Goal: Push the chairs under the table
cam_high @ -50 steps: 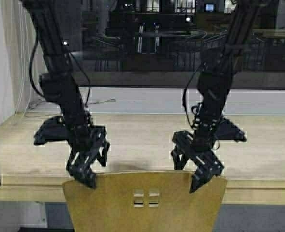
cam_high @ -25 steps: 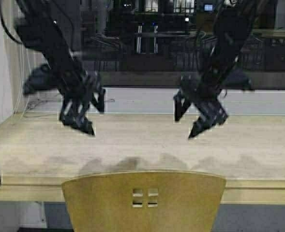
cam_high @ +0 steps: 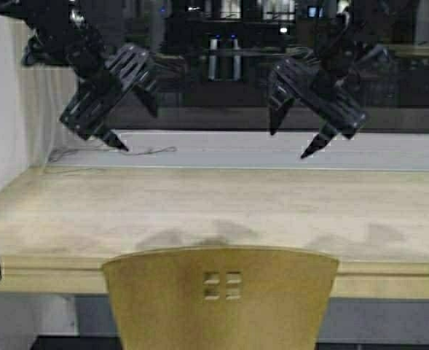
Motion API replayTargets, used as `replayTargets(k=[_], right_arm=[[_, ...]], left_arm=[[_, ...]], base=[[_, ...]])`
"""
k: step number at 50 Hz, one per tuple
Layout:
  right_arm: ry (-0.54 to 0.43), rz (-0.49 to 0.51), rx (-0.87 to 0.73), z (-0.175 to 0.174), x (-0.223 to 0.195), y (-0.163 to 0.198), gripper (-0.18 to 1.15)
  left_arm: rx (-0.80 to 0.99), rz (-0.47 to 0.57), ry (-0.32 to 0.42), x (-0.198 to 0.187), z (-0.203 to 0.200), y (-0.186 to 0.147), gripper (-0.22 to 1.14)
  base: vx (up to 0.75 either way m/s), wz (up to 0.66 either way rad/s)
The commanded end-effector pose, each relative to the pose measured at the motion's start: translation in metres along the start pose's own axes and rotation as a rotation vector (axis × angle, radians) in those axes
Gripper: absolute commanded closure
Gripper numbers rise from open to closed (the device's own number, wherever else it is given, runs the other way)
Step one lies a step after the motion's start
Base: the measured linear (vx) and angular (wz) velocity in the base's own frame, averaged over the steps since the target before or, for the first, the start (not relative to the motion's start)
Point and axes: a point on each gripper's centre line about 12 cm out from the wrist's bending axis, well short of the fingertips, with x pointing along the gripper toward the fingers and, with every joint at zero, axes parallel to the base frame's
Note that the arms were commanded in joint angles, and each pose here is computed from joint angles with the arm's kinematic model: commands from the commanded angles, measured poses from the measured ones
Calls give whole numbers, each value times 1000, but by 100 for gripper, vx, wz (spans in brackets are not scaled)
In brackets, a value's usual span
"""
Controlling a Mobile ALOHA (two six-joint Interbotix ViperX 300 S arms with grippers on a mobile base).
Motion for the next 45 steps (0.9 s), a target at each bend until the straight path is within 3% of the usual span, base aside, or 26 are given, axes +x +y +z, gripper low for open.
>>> replayTargets(k=[1, 13, 19, 28, 35, 45], right_arm=[[-65, 45, -133, 16, -18, 14, 3], [-117, 9, -513, 25, -23, 13, 3], [-130, -5, -625, 22, -34, 7, 3], [-170, 1, -715, 25, -50, 8, 3], [-183, 7, -760, 27, -50, 10, 3], [-191, -2, -759, 28, -59, 6, 3]], left_arm=[[112, -44, -15, -8, 10, -16, -9], [518, -72, 3, -22, 6, -23, -9], [702, -74, 21, -31, 9, -24, -9], [894, -88, -17, -38, 20, -32, -9], [1025, -67, -2, -38, 13, -17, -9], [983, -54, 19, -55, 5, 2, -8]], base=[[-17, 19], [-16, 25], [-12, 37], [-15, 50], [-21, 48], [-24, 37]])
